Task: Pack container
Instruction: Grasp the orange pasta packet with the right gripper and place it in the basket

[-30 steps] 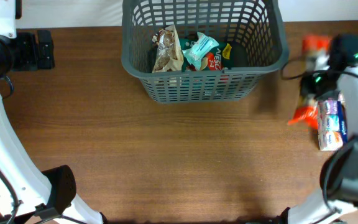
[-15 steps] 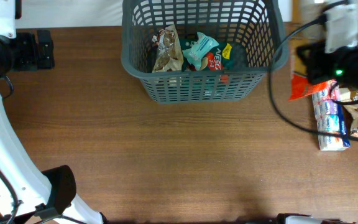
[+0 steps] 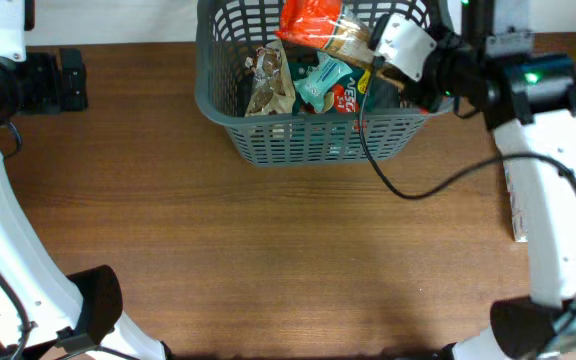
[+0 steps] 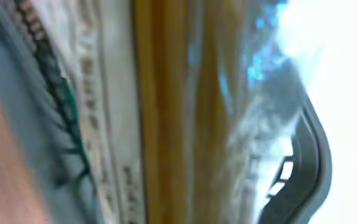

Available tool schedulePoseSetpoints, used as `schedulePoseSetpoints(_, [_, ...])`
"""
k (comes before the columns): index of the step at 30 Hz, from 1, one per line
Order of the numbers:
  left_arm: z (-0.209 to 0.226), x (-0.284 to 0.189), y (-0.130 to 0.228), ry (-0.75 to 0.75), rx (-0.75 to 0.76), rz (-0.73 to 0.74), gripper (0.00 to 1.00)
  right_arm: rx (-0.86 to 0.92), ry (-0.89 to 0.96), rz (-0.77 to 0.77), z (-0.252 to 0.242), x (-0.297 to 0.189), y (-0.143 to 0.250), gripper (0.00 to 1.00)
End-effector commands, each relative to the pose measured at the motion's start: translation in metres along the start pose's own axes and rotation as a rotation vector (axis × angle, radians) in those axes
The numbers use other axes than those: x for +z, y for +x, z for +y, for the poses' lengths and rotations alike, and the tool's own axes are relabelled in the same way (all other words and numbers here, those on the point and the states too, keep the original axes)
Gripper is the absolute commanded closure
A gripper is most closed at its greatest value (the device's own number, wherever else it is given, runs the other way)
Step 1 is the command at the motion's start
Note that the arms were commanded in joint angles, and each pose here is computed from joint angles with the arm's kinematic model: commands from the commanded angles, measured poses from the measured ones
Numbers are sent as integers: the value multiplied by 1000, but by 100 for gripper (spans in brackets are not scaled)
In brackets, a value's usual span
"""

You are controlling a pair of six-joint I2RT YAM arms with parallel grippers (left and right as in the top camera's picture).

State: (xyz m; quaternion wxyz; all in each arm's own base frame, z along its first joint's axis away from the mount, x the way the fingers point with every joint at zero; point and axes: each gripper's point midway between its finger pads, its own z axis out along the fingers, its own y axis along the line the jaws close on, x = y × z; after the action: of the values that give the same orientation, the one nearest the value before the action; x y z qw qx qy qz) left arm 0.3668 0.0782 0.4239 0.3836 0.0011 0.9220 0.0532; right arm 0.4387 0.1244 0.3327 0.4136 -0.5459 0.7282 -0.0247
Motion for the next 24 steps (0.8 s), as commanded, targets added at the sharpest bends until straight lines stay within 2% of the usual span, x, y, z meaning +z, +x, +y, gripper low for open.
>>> schedulePoseSetpoints(1, [1, -7, 0, -2, -15, -13, 1, -88, 44, -79, -17, 4, -21, 96])
schedulePoseSetpoints(9, [1, -7, 0, -2, -15, -14, 1, -60, -51, -35, -9, 67, 5, 91])
schedulePoseSetpoints(11, [1, -7, 0, -2, -15, -14, 1, -52, -67, -25, -7, 77, 11, 80])
schedulePoseSetpoints(13, [1, -7, 0, -2, -15, -14, 1, -11, -63, -25, -10, 87, 13, 64])
schedulePoseSetpoints(14, [1, -7, 0, -2, -15, -14, 1, 21, -45, -36, -15, 90, 11, 61])
schedulePoseSetpoints(17, [1, -7, 0, -2, -15, -14, 1, 116, 17, -83, -31, 87, -1, 49])
schedulePoseSetpoints(20, [1, -7, 0, -2, -15, -14, 1, 229, 66, -132, -44, 70, -16, 42])
schedulePoseSetpoints(24, [1, -7, 0, -2, -15, -14, 1, 489, 227, -141, -72, 7, -29, 42])
